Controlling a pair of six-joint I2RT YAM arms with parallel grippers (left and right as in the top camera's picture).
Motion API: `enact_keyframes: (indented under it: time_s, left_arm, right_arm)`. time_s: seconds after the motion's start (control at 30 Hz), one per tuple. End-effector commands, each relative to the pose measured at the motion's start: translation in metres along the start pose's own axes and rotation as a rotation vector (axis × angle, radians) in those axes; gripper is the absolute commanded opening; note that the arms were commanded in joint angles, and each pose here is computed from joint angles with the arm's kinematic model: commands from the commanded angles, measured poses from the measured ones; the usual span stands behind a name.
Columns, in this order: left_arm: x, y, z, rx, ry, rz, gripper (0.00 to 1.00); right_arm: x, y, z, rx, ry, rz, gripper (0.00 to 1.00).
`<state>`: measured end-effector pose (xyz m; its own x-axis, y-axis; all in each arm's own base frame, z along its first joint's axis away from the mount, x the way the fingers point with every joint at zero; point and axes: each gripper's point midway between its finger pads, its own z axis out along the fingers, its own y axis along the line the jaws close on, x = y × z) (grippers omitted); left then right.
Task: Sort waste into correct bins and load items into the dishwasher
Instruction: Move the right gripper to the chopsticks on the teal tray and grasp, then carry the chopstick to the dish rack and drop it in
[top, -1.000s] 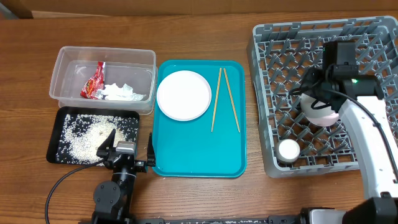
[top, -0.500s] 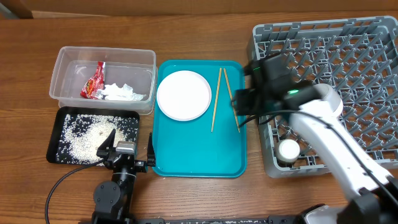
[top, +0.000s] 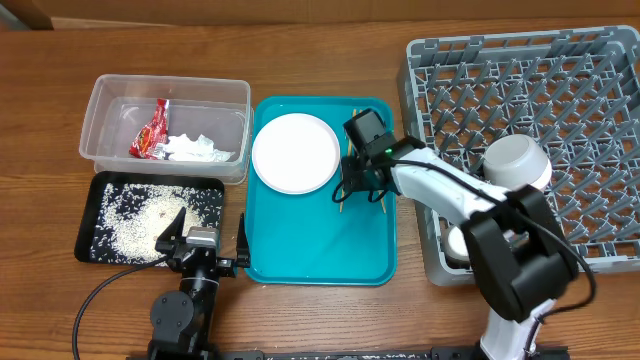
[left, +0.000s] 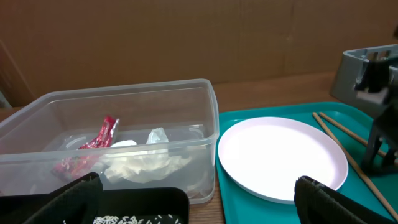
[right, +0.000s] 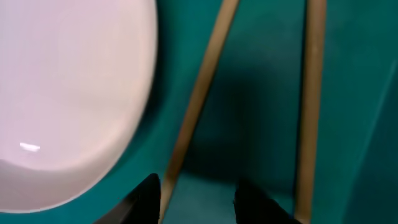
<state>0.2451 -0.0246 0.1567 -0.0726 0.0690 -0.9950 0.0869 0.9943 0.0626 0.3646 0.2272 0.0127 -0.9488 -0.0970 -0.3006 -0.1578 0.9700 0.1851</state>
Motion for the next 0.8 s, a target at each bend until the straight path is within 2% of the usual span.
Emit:
enact_keyframes:
  time_s: [0.0, 0.1, 0.17, 0.3, 0.47, 0.57, 0.77]
  left_arm:
    - [-0.001, 0.001, 0.0, -0.003, -0.008, -0.014, 1.0]
    - [-0.001, 0.001, 0.0, -0.003, -0.008, -0.015, 1.0]
    - [-0.001, 0.001, 0.0, -0.003, -0.008, -0.014, 1.0]
    - [-0.001, 0.001, 0.0, -0.003, -0.008, -0.014, 1.0]
    - [-0.001, 0.001, 0.0, -0.003, -0.008, -0.014, 1.0]
    - [-0.001, 0.001, 0.0, -0.003, -0.008, -0.015, 1.0]
    - [-0.001, 0.001, 0.0, -0.003, -0.008, -0.015, 1.0]
  right_arm:
    - [0.004, -0.008, 0.01, 0.033, 0.014, 0.024, 0.34]
    - [0.015, -0.011, 0.023, 0.05, 0.055, 0.019, 0.32]
    - [0.023, -0.014, 0.031, 0.069, 0.082, 0.015, 0.27]
    - [0.026, -0.019, 0.027, 0.1, 0.096, 0.007, 0.26]
    - [-0.003, -0.011, -0.004, 0.092, 0.017, -0.023, 0.28]
    - [-0.028, -0.009, -0.025, 0.114, -0.077, -0.122, 0.29]
    - [-0.039, -0.041, -0.02, 0.257, -0.118, -0.133, 0.29]
